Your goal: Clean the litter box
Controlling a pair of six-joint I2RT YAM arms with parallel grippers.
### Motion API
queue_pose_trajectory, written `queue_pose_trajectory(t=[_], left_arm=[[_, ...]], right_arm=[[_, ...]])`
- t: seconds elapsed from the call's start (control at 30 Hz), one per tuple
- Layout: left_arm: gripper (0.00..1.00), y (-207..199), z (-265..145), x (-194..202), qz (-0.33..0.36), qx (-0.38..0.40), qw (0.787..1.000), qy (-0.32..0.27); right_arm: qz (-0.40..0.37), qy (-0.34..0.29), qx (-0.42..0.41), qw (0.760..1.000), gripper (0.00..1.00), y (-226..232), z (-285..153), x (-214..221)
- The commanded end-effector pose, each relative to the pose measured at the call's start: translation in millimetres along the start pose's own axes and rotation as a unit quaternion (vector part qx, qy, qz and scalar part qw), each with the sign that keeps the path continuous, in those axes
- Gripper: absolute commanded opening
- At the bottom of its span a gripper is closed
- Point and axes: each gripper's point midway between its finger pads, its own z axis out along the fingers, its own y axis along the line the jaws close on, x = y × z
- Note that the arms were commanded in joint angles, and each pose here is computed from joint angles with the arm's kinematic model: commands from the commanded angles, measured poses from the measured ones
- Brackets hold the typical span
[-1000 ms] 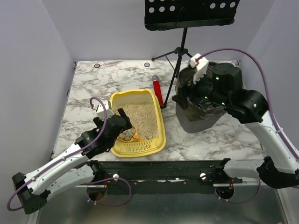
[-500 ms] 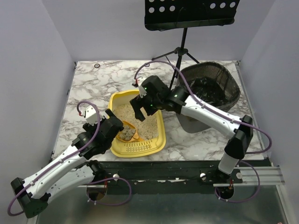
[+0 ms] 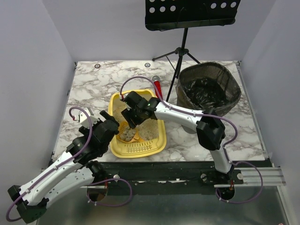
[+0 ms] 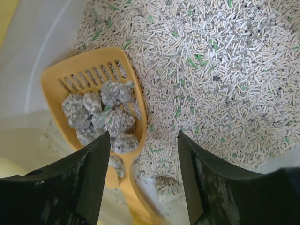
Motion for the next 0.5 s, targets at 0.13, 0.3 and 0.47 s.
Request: queue_pose_trajectory(t=[0.13,0.3,0.47], left_arm=[[0.99,13,7,-1,0.018,-0.042,0.999,-0.019],[0.99,14,6,-1,0.014,-0.038,0.999,-0.019],[0.99,16,4,-1,0.001,-0.027,0.999,-0.021]], right_arm=[[0.03,-0.032,0.006,0.999,0.61,1,44,-9],[0.043,-0.009,0.011,0.999,0.55,1,67,5],[0.054,-0.001,0.015,0.998,0.43,-1,75,10]])
